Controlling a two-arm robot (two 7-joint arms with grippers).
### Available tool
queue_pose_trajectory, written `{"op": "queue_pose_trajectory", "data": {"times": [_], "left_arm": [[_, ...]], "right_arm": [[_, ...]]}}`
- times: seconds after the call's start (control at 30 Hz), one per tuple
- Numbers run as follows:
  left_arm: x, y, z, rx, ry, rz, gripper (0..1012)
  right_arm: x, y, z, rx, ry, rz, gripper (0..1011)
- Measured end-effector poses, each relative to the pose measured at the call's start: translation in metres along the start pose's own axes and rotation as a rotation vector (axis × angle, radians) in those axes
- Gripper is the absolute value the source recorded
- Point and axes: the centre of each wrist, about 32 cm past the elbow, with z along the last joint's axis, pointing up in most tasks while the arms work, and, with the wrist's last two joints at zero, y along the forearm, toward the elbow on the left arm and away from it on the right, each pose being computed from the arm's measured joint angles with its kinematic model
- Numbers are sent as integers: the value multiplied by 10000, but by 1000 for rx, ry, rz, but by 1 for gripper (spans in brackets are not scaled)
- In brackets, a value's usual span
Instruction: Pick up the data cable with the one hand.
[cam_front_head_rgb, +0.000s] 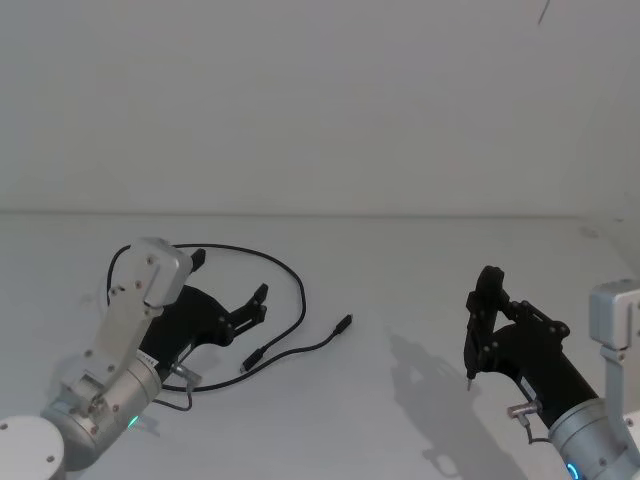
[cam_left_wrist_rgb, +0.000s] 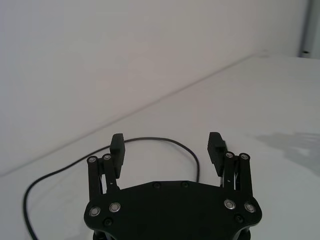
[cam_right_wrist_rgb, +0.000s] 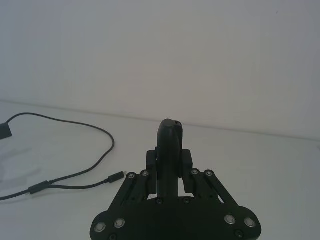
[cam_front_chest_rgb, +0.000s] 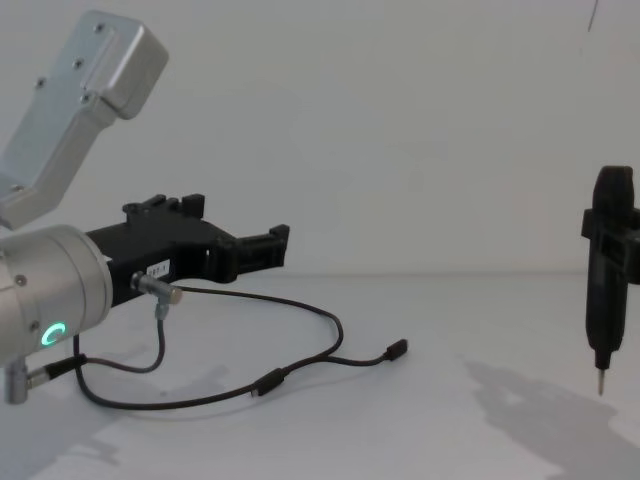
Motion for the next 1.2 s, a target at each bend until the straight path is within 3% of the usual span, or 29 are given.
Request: {"op": "queue_pose_trajectory", "data": {"times": [0.23,0.43,0.57,0.73,0.77,0.97,1.2], "left_arm": [[77,14,23,31,34,-82,1001],[171,48,52,82,80,-180,1001],[223,67,64,109,98,-222,1001],[346,96,92,171,135,-311,1001],[346,96,92,171,135,-311,1001],[479,103,98,230,157,-389,1001],[574,71,93,277,155,-441,1001]], "right_arm": [[0,0,0,0,0,0,279],[0,0,0,0,0,0,279],[0,0,0,0,0,0,279],[0,0,0,0,0,0,279],[0,0,0,0,0,0,279],[0,0,0,0,0,0,279],[0,0,0,0,0,0,279]]}}
